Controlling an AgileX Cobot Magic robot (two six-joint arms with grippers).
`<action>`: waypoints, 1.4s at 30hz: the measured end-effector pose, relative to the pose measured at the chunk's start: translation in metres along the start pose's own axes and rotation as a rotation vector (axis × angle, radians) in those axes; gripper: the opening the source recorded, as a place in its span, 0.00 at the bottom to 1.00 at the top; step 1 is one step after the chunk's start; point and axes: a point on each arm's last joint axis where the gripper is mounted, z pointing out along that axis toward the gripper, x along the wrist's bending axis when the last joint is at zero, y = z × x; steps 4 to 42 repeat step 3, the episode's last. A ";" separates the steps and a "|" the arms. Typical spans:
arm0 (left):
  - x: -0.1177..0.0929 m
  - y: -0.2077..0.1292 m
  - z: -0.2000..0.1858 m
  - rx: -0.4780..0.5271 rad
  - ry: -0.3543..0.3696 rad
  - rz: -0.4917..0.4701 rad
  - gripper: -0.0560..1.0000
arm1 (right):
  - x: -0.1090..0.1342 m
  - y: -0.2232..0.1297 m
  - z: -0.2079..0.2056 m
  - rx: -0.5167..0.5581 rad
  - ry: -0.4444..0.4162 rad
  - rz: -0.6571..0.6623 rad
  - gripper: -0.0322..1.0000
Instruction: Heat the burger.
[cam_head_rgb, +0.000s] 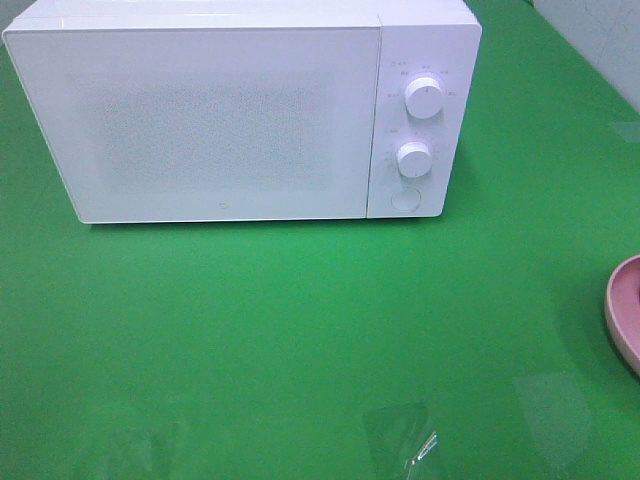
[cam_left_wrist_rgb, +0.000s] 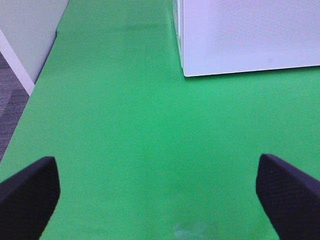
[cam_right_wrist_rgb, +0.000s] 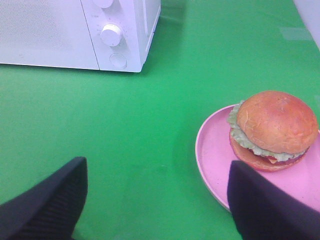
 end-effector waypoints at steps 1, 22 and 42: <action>0.000 0.000 0.000 0.000 0.000 0.000 0.99 | 0.000 0.000 0.000 0.000 0.000 0.000 0.76; 0.000 0.000 0.000 0.000 0.000 0.000 0.99 | 0.000 0.000 0.000 0.000 0.000 0.000 0.76; 0.000 0.000 0.000 0.000 0.000 0.000 0.99 | 0.000 0.000 0.000 0.000 0.000 0.000 0.76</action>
